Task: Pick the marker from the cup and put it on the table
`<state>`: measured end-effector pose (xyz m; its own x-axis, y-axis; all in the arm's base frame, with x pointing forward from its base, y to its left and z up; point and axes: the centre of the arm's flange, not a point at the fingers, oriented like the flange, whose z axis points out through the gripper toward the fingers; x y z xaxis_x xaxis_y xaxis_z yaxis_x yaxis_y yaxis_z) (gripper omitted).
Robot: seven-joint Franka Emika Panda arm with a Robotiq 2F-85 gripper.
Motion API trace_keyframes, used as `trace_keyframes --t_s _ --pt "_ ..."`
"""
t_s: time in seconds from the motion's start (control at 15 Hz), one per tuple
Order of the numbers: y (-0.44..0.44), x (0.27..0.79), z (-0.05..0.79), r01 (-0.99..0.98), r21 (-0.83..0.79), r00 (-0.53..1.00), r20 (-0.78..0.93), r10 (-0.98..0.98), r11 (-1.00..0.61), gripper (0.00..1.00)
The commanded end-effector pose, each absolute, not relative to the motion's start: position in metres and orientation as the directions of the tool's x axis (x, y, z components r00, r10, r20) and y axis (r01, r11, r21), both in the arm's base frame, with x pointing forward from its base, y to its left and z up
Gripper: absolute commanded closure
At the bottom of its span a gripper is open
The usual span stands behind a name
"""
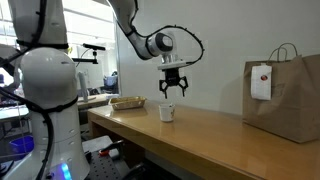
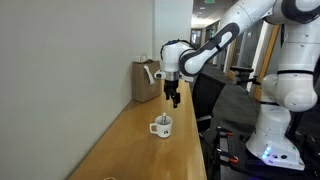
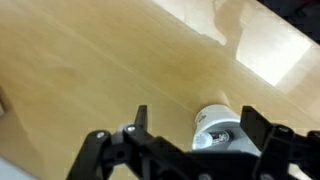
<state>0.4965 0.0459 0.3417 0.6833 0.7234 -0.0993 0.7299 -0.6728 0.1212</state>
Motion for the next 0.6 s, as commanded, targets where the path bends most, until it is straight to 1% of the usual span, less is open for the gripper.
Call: trace_keyframes --t_s 0.0,0.4,0.47,0.53 --pt "0.063 0.513 0.334 0.853 0.104 0.522 -0.133 0.843 -0.512 0.0" --pt "0.098 0.501 0.323 0.978 0.057 0.207 -0.163 0.965 -0.2 0.01" --pt "0.101 0.499 0.324 0.988 0.051 0.152 -0.165 0.974 -0.145 0.05" --pt "0.104 0.499 0.323 0.995 0.047 0.097 -0.172 0.98 -0.09 0.07"
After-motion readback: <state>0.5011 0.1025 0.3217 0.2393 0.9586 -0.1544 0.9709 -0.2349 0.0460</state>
